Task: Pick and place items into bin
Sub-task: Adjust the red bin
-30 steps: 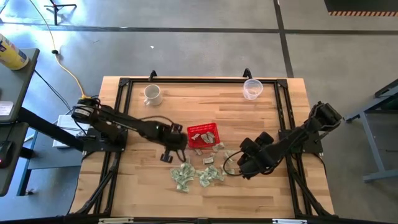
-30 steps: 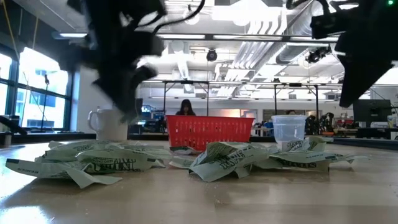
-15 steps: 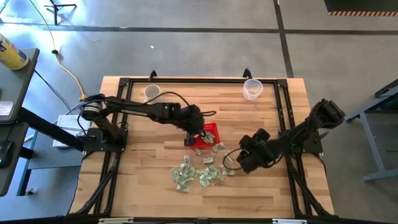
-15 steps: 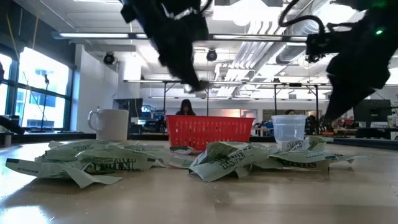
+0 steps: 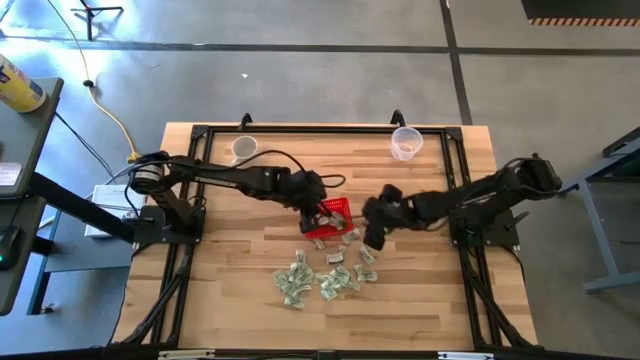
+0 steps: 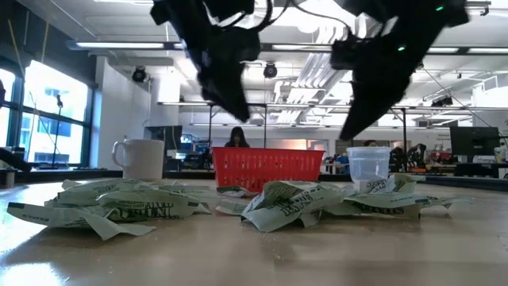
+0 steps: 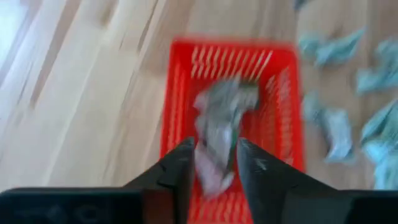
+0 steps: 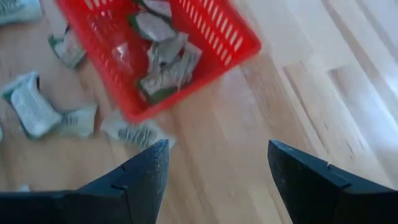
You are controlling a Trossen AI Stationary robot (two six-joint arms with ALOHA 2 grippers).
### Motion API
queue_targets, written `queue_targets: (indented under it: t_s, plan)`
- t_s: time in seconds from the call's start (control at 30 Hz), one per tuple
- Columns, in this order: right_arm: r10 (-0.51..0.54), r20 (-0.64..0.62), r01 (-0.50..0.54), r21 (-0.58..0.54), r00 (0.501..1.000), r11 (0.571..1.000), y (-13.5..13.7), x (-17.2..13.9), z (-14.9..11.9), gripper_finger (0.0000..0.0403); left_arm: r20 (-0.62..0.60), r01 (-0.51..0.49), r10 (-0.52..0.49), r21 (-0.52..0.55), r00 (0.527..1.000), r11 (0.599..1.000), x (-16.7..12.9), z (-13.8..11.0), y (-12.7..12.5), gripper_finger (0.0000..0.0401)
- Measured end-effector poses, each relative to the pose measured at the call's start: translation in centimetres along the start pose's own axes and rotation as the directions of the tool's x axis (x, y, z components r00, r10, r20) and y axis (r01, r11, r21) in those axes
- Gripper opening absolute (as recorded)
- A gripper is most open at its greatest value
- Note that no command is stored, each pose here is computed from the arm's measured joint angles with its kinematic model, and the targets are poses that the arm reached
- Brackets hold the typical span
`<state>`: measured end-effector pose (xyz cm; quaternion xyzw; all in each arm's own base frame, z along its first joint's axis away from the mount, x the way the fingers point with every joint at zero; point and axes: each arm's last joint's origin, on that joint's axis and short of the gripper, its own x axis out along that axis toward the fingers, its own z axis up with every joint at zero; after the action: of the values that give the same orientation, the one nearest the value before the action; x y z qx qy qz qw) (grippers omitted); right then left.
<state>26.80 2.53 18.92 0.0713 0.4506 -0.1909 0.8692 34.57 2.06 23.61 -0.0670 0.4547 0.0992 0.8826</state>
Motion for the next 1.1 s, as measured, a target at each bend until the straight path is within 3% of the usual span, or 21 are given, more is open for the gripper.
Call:
queue_targets:
  t_s: [0.23,0.37,0.5,0.73,0.9,1.0,1.1]
  plan:
    - [0.21,-0.115,-0.205,0.056,0.971,0.977,-1.7,2.1,0.6,0.0263,-0.218,-0.041,0.013,-0.125,0.976,0.991,-3.1,-2.4,0.4,0.02]
    - [0.311,-0.183,-0.294,0.115,0.933,0.949,-1.3,3.1,0.2,0.0256,-0.315,-0.06,0.027,-0.096,0.949,0.994,-4.1,-3.5,0.0,0.018]
    - [0.393,-0.169,-0.36,0.197,0.904,0.912,-0.7,3.9,0.5,0.0215,-0.342,-0.069,0.022,-0.125,0.939,0.99,-3.4,-4.4,0.0,0.0148]
    - [0.429,-0.115,-0.382,0.292,0.896,0.877,0.0,4.5,0.9,0.01,-0.433,-0.129,0.044,-0.169,0.9,0.977,-2.3,-7.5,-0.6,0.0087]
    - [0.426,-0.104,-0.368,0.35,0.899,0.861,1.5,4.0,0.5,0.0028,-0.416,-0.138,0.057,-0.167,0.908,0.976,-2.6,-8.9,-2.1,0.004]
    - [0.41,-0.053,-0.359,0.388,0.911,0.849,2.5,3.8,0.5,0.0005,-0.394,-0.145,0.057,-0.197,0.917,0.97,-2.7,-9.7,-2.7,0.0024]
    - [0.395,-0.017,-0.34,0.476,0.918,0.811,3.2,4.0,0.5,0.0009,-0.38,-0.154,0.055,-0.233,0.923,0.96,-2.5,-10.7,-3.1,0.0028]
